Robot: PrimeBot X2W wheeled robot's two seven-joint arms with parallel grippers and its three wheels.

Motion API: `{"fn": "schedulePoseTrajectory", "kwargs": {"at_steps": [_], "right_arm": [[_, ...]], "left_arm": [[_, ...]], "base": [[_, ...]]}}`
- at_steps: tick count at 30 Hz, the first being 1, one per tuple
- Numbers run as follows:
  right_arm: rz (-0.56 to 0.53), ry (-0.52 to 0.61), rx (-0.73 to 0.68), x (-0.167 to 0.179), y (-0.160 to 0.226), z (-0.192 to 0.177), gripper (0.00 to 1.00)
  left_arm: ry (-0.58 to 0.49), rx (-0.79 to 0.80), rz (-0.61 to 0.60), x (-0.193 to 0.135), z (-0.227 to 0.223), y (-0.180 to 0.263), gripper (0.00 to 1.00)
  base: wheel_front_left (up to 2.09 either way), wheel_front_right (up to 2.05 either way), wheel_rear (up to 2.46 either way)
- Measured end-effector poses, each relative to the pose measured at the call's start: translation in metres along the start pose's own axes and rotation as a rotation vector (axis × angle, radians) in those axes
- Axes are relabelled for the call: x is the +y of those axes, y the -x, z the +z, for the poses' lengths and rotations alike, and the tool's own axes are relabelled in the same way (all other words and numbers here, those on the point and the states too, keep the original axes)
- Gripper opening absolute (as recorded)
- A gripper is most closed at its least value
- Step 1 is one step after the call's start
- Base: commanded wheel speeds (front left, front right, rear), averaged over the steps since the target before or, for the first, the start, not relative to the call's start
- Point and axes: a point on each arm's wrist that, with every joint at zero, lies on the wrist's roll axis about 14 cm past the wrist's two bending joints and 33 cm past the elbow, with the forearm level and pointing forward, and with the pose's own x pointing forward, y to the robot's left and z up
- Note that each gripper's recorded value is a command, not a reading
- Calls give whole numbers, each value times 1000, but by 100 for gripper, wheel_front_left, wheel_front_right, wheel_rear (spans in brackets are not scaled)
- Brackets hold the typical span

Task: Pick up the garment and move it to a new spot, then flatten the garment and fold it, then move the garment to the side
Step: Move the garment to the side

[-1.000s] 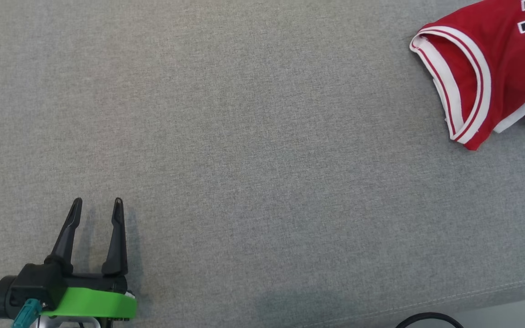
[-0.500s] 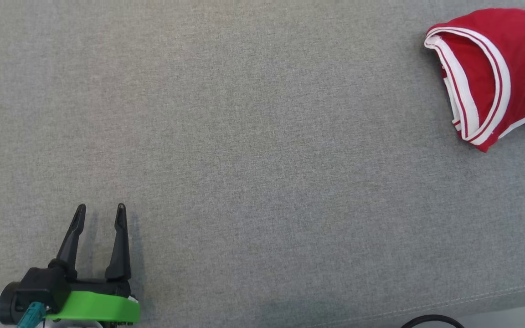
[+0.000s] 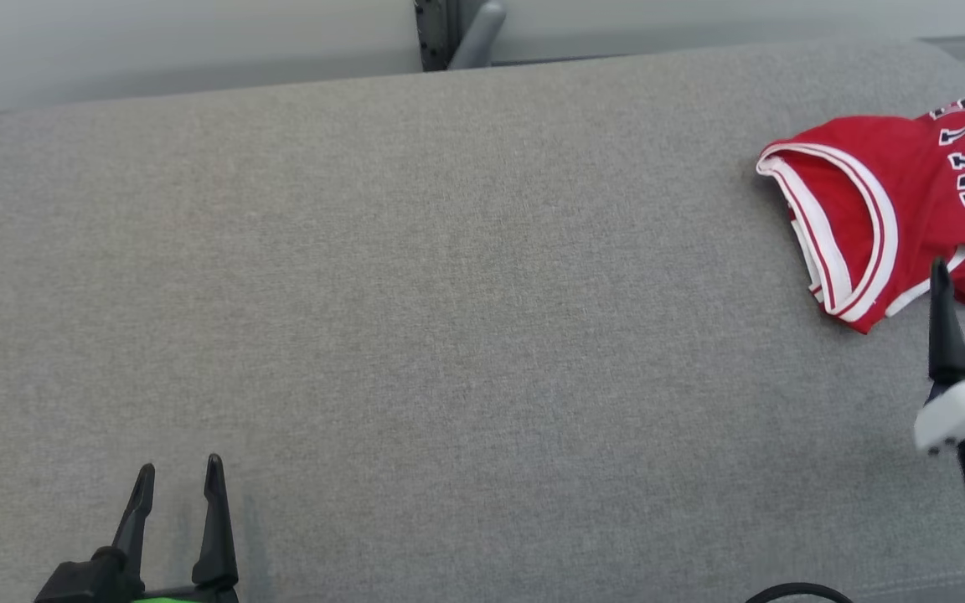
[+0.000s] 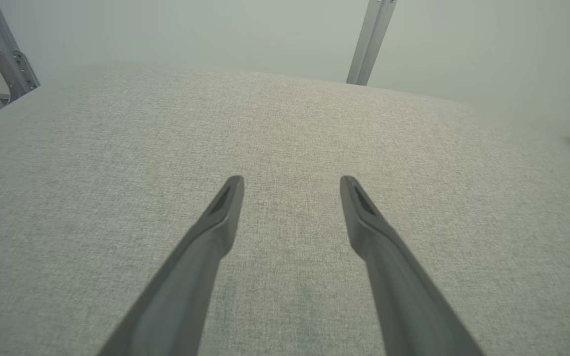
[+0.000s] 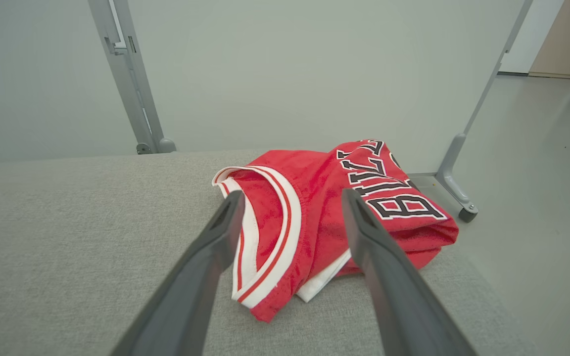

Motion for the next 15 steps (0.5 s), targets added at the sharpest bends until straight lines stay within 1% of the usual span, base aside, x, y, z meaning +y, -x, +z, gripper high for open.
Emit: {"fn": "schedulePoseTrajectory", "kwargs": {"at_steps": [2, 4, 5, 7, 8, 10, 11, 12, 15], "right_arm": [[-20, -43, -1, 5, 23, -14, 100], [-12, -54, -6, 18, 41, -22, 100], [-15, -84, -14, 25, 48, -24, 100], [3, -68, -5, 37, 60, -31, 100], [5, -80, 6, 43, 65, -35, 100], [40, -68, 44, 60, 76, -48, 100], [55, -73, 48, 68, 79, -49, 100], [85, -53, 14, 80, 78, -39, 100], [119, -28, -8, 92, 83, -31, 100]], "left_arm": [[-8, -13, 17, 4, 4, 9, 100], [-20, -24, 32, 8, 8, 19, 100], [-24, -28, 40, 10, 9, 24, 100], [-40, -27, 57, 14, 9, 33, 100], [-46, -29, 66, 16, 9, 36, 100], [-45, -47, 75, 18, 14, 41, 100], [-43, -55, 78, 19, 15, 43, 100], [-37, -74, 75, 18, 20, 46, 100], [-27, -96, 71, 17, 26, 48, 100]], "base": [[0, 0, 0], [0, 0, 0], [0, 0, 0], [0, 0, 0], [0, 0, 0], [0, 0, 0], [0, 0, 0], [0, 0, 0], [0, 0, 0]]}}
